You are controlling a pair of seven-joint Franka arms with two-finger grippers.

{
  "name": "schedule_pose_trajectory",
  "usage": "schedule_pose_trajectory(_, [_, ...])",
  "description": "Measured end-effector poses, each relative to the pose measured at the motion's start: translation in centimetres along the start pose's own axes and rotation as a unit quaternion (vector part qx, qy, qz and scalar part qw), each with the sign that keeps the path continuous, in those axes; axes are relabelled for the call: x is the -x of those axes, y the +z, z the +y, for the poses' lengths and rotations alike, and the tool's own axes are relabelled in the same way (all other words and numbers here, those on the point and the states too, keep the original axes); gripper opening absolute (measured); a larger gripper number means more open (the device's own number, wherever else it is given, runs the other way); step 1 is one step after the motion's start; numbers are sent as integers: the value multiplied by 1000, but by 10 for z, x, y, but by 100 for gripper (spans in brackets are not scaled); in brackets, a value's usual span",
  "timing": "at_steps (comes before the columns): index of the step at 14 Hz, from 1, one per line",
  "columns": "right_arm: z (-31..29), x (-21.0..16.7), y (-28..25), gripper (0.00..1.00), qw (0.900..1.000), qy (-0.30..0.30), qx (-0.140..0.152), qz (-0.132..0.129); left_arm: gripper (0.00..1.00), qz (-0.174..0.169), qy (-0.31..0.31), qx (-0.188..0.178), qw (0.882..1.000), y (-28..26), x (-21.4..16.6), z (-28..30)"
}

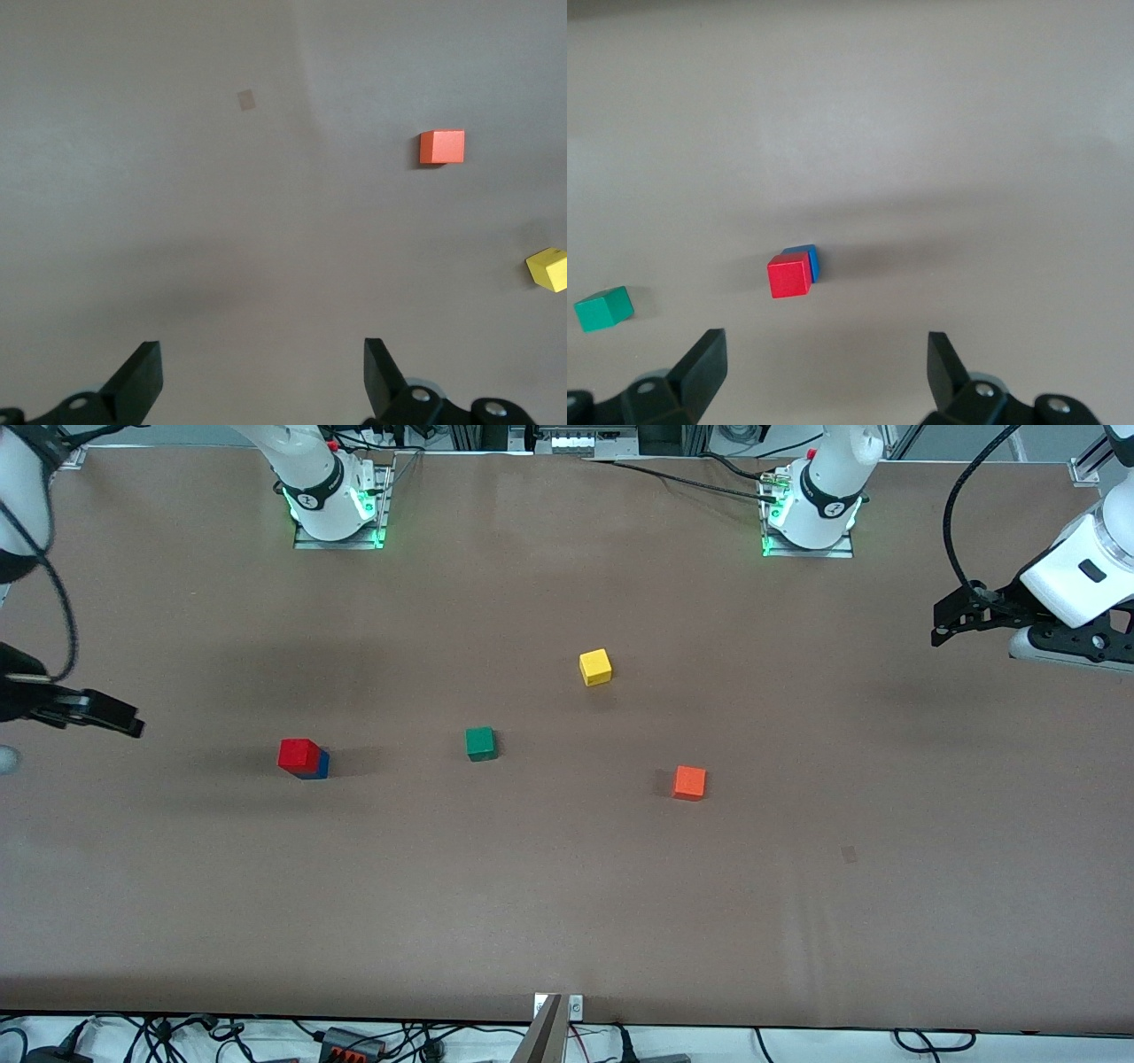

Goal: Pass red block to right arm, stack on blue
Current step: 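Open the right gripper and raise it away from the stack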

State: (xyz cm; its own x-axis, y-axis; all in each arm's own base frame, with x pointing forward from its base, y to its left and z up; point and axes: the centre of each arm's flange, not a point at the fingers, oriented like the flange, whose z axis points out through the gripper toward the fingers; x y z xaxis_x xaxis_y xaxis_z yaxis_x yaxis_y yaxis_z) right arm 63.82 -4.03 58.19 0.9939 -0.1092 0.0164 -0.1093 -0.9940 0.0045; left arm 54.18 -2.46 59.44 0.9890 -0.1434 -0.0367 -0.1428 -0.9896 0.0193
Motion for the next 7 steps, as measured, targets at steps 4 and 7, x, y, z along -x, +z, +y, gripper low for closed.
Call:
schedule_pose_trajectory(4, [8,16,-28,100,1000,-19,-15,12,100,0,0,0,1000,0,0,0])
schedule_pose_trajectory(7, [9,19,-27,100,1000,-21,-15,8,100,0,0,0,1000,0,0,0])
